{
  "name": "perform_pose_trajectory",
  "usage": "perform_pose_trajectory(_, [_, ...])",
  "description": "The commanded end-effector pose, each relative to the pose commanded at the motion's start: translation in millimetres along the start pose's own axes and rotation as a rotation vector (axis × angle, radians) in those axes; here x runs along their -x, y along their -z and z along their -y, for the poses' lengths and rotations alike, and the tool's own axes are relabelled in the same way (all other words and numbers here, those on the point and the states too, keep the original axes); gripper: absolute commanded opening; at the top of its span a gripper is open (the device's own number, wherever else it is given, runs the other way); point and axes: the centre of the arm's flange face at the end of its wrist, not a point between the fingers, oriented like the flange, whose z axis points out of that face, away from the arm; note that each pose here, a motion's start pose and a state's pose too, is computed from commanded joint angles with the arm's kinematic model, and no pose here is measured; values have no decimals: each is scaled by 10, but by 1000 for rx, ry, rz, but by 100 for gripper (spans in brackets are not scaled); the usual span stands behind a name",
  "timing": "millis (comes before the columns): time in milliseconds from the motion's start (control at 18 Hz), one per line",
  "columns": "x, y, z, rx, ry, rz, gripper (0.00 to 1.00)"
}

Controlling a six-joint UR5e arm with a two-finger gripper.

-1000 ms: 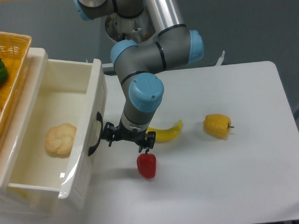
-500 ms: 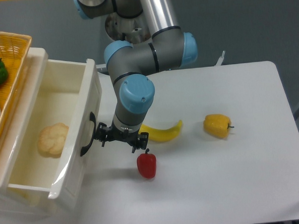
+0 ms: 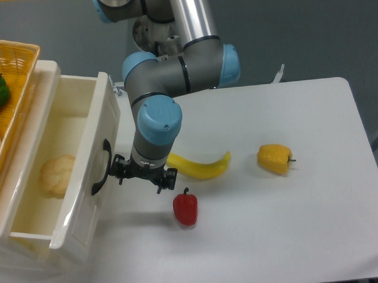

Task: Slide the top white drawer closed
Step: 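Push the drawer front with the gripper into the drawer unit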

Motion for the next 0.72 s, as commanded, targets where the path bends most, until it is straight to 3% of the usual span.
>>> perform_pose_trajectory(722, [-276,-4,92,-2,-49,5,100])
